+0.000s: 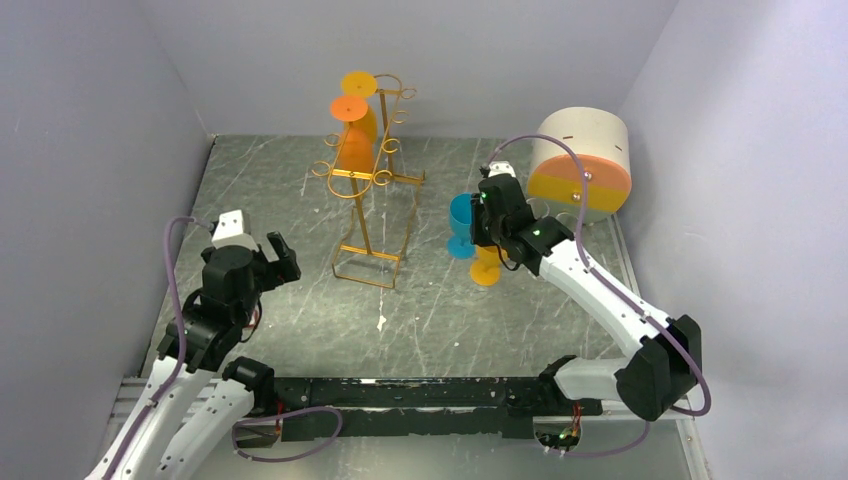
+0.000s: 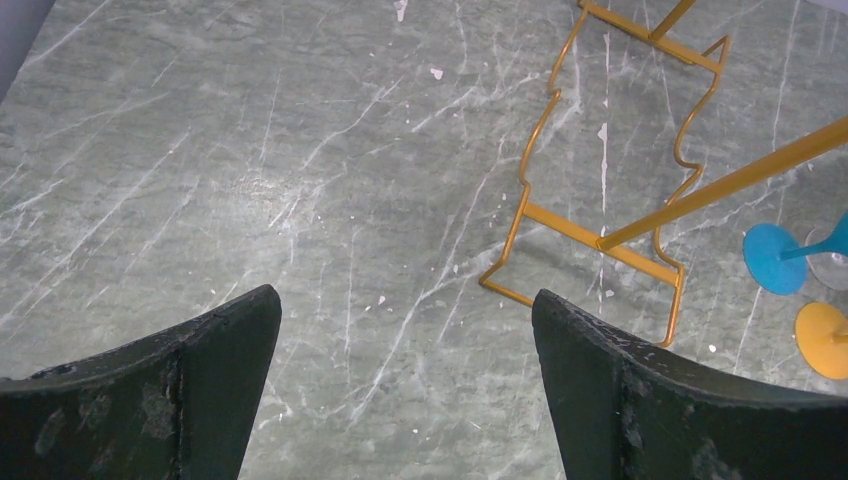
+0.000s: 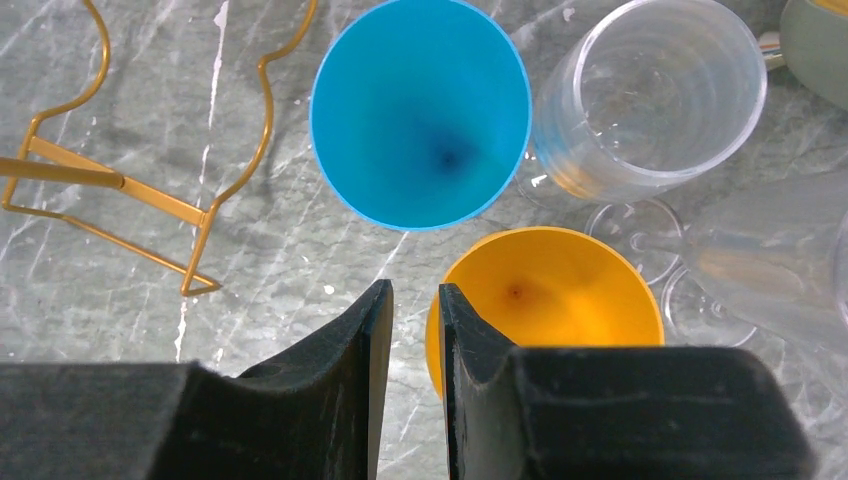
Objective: Take the wine glass off the wine glass rack
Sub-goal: Place the wine glass at the center of the board, then pick up the wine glass from the wine rack.
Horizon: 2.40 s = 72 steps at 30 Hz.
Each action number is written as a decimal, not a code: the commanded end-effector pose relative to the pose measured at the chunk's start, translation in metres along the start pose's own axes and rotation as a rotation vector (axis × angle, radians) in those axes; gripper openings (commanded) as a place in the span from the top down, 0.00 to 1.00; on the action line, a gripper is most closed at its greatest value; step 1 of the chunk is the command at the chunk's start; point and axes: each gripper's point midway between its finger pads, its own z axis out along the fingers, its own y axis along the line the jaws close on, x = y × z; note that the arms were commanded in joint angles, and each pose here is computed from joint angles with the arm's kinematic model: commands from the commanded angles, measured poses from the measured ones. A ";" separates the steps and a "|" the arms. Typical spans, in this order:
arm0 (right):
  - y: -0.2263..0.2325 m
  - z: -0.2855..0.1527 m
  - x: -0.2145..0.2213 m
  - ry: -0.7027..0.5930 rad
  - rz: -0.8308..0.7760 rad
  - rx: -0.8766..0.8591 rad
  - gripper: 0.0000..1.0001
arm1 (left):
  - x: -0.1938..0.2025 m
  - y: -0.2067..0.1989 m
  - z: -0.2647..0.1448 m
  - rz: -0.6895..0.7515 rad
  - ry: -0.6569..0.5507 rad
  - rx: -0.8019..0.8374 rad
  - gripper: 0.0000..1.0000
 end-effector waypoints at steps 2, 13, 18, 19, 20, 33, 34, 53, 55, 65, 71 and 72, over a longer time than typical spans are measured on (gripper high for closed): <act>0.010 -0.009 -0.013 -0.057 0.050 -0.065 0.73 | -0.007 -0.001 0.000 -0.009 -0.006 -0.006 0.00; 0.062 -0.046 -0.025 -0.203 0.136 -0.430 0.69 | 0.007 -0.008 0.015 0.010 0.070 -0.009 0.01; 0.076 -0.058 -0.027 -0.230 0.167 -0.533 0.65 | 0.016 -0.013 0.023 0.018 0.120 -0.003 0.01; 0.079 -0.060 -0.026 -0.227 0.163 -0.550 0.64 | 0.016 -0.013 0.024 0.005 0.127 -0.010 0.01; 0.079 -0.061 -0.026 -0.226 0.161 -0.554 0.62 | 0.018 -0.011 0.025 -0.025 0.132 -0.027 0.01; 0.049 -0.072 -0.027 -0.253 0.201 -0.405 0.35 | 0.001 -0.008 0.073 -0.385 0.150 0.105 0.02; 0.046 -0.073 -0.026 -0.257 0.198 -0.395 0.32 | -0.008 -0.006 0.075 -0.405 0.131 0.110 0.02; 0.043 -0.086 -0.028 -0.341 0.171 -0.427 0.21 | -0.169 -0.048 0.100 -0.315 -0.029 0.412 0.02; 0.043 -0.084 -0.026 -0.324 0.169 -0.425 0.21 | -0.177 -0.058 0.106 -0.310 -0.017 0.475 0.02; 0.045 -0.080 -0.022 -0.288 0.166 -0.422 0.20 | -0.222 -0.100 0.132 -0.300 0.004 0.651 0.02; 0.045 -0.080 -0.019 -0.280 0.172 -0.423 0.20 | -0.221 -0.147 0.143 -0.246 0.085 0.739 0.05; 0.045 -0.080 -0.018 -0.275 0.172 -0.423 0.20 | -0.220 -0.153 0.145 -0.240 0.091 0.747 0.06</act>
